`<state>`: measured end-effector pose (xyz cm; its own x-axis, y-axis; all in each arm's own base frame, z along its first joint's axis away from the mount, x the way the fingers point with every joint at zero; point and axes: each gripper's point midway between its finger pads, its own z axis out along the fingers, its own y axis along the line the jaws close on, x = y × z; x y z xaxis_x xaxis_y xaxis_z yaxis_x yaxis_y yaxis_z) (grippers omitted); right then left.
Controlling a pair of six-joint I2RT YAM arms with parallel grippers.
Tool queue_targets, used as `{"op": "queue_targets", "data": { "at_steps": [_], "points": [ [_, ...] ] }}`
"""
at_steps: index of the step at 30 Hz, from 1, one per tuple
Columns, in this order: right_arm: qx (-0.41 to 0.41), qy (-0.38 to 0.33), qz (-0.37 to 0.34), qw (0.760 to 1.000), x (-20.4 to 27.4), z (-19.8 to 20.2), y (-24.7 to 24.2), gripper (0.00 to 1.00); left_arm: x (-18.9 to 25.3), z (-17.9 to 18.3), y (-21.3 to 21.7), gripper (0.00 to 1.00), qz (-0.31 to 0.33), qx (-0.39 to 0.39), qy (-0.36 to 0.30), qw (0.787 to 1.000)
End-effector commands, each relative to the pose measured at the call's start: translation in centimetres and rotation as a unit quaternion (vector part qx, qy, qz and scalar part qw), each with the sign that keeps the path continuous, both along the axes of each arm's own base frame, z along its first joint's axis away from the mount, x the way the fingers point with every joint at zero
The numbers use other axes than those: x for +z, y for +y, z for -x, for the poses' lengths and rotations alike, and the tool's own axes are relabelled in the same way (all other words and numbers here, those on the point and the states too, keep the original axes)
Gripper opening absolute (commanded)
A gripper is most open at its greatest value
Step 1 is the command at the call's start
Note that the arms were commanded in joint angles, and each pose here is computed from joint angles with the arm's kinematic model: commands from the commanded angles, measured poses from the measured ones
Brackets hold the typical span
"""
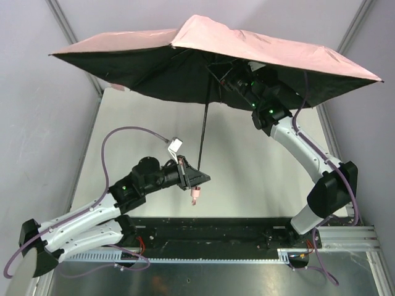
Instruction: Put away the umbrella
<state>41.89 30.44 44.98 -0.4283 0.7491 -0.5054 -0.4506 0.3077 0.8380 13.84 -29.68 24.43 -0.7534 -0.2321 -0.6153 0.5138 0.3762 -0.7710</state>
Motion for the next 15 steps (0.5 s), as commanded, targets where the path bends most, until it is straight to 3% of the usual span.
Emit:
{"op": "queue_targets", "data": {
  "at_steps": [1, 4, 8, 11, 15],
  "points": [
    [0.024, -0.032, 0.056, 0.998, 1.7, 1.9, 0.8, 0.00, 7.8, -3.1, 0.7, 0.01, 0.041, 0.059, -0.107, 0.992],
    [0.058, 0.000, 0.079, 0.995, -2.7, 4.2, 2.4, 0.00, 11.6, -5.4, 1.9, 0.00, 0.044, 0.103, -0.158, 0.981],
    [0.108, 0.040, 0.072, 0.991, -9.0, 10.7, 6.2, 0.00, 13.9, -7.8, 2.5, 0.00, 0.043, 0.130, -0.179, 0.974],
    [0.130, 0.039, 0.057, 0.989, -9.2, 13.2, 7.3, 0.00, 14.6, -8.4, 2.5, 0.00, 0.040, 0.135, -0.189, 0.972],
    [0.124, 0.024, 0.048, 0.991, -8.4, 13.1, 7.0, 0.00, 14.7, -8.2, 2.5, 0.00, 0.045, 0.131, -0.188, 0.972]
  ]
}}
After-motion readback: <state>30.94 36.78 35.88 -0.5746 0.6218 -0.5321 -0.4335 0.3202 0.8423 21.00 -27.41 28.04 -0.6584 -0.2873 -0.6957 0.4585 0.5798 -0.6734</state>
